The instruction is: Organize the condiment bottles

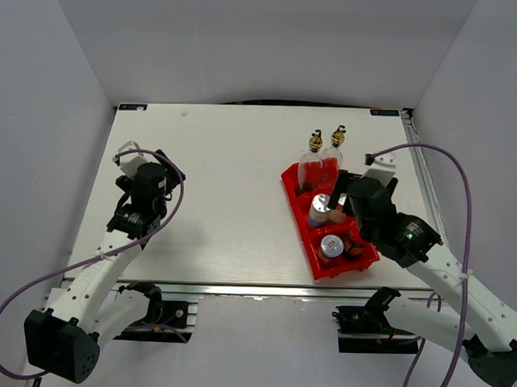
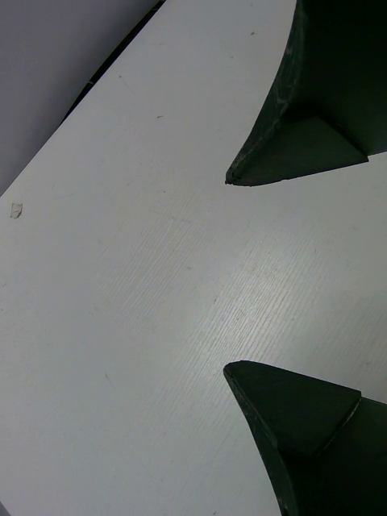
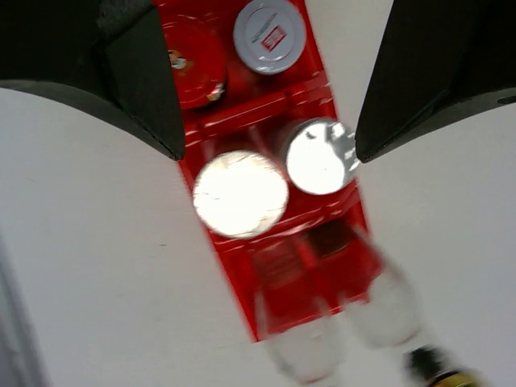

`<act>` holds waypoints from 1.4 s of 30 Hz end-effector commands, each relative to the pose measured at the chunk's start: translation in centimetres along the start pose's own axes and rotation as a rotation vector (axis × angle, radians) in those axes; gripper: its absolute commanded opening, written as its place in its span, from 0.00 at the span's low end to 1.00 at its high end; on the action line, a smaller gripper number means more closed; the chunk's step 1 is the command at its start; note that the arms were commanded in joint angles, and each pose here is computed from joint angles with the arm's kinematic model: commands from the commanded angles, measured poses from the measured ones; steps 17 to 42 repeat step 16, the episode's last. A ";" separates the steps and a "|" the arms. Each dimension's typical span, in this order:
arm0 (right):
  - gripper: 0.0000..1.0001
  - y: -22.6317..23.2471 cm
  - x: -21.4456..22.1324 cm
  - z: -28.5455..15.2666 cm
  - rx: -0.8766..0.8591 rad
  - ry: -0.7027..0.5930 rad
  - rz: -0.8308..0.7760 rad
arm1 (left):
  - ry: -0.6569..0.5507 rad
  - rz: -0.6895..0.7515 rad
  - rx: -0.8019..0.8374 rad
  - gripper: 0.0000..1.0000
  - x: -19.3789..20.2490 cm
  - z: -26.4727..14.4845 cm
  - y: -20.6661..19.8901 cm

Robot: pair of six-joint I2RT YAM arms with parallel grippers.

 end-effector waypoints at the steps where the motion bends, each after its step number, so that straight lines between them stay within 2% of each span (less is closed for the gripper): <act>1: 0.89 -5.3 -0.8 -0.7 0.361 -0.067 0.111 | -0.038 -0.017 -0.005 0.98 -1.1 -0.4 0.0; 3: 0.89 -6.5 -0.5 -0.3 0.385 -0.070 0.118 | -0.050 -0.018 0.004 0.98 -1.2 -0.5 0.0; 7: 0.89 -10.3 2.0 1.4 0.538 -0.001 0.153 | -0.066 0.002 -0.013 0.98 -1.3 -0.4 0.2; 10: 0.89 -11.2 2.9 3.1 0.499 0.050 0.191 | -0.069 0.013 -0.023 0.98 -1.2 -0.3 0.4; 15: 0.89 -11.0 3.7 4.6 0.430 0.077 0.204 | -0.075 0.019 -0.031 0.98 -1.3 -0.3 0.6; 42: 0.89 -11.0 3.8 4.8 0.432 0.078 0.206 | -0.076 0.019 -0.031 0.98 -1.3 -0.4 0.6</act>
Point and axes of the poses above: each gripper's point midway between its finger pads, its own z axis out along the fingers, its own y axis along the line the jaws close on, x = y × z, the point moved 8 cm from there along -z, back along the fingers, and after that the axes turned 7 degrees about -z, right-handed, at the moved point
